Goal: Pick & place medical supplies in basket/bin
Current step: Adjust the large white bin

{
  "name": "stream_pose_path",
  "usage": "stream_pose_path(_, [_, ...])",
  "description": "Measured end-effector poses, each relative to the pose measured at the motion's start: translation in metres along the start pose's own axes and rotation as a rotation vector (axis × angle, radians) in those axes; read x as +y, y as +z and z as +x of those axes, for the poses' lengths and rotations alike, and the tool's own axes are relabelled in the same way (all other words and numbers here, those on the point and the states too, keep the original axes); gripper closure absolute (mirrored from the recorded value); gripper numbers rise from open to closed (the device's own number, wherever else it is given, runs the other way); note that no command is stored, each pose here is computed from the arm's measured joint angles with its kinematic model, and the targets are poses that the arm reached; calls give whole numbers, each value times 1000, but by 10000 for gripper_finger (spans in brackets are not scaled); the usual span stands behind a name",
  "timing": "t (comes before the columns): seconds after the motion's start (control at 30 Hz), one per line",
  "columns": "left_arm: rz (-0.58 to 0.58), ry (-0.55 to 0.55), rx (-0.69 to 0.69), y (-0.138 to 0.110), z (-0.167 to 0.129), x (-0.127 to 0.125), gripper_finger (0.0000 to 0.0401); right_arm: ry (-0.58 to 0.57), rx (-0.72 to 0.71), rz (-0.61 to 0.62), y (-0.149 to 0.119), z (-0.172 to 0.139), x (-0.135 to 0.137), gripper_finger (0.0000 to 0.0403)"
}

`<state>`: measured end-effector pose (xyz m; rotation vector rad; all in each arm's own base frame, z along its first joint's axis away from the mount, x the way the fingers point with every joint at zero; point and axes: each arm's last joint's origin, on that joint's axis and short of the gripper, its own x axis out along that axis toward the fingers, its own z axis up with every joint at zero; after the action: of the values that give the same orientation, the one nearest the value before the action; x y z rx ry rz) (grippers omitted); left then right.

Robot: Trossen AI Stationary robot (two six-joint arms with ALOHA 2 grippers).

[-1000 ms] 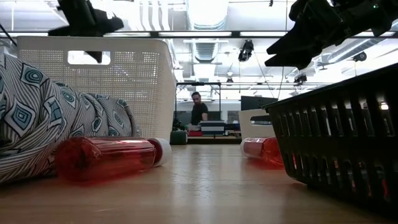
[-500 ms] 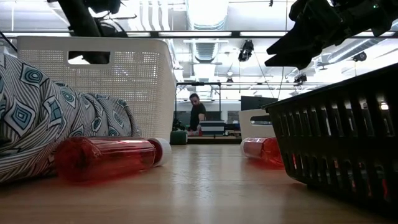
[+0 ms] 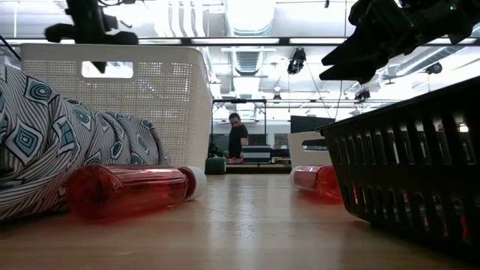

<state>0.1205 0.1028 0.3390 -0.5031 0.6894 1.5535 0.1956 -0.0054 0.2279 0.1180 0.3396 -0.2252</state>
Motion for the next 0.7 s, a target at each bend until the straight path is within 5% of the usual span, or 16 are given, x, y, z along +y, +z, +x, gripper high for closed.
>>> stream_pose_path(0.3, [-104, 136, 49, -7, 5, 13, 396, 0, 0, 0, 0, 0, 0, 104])
stream_pose_path(0.7, [-90, 232, 128, -25, 32, 17, 396, 0, 0, 0, 0, 0, 0, 93])
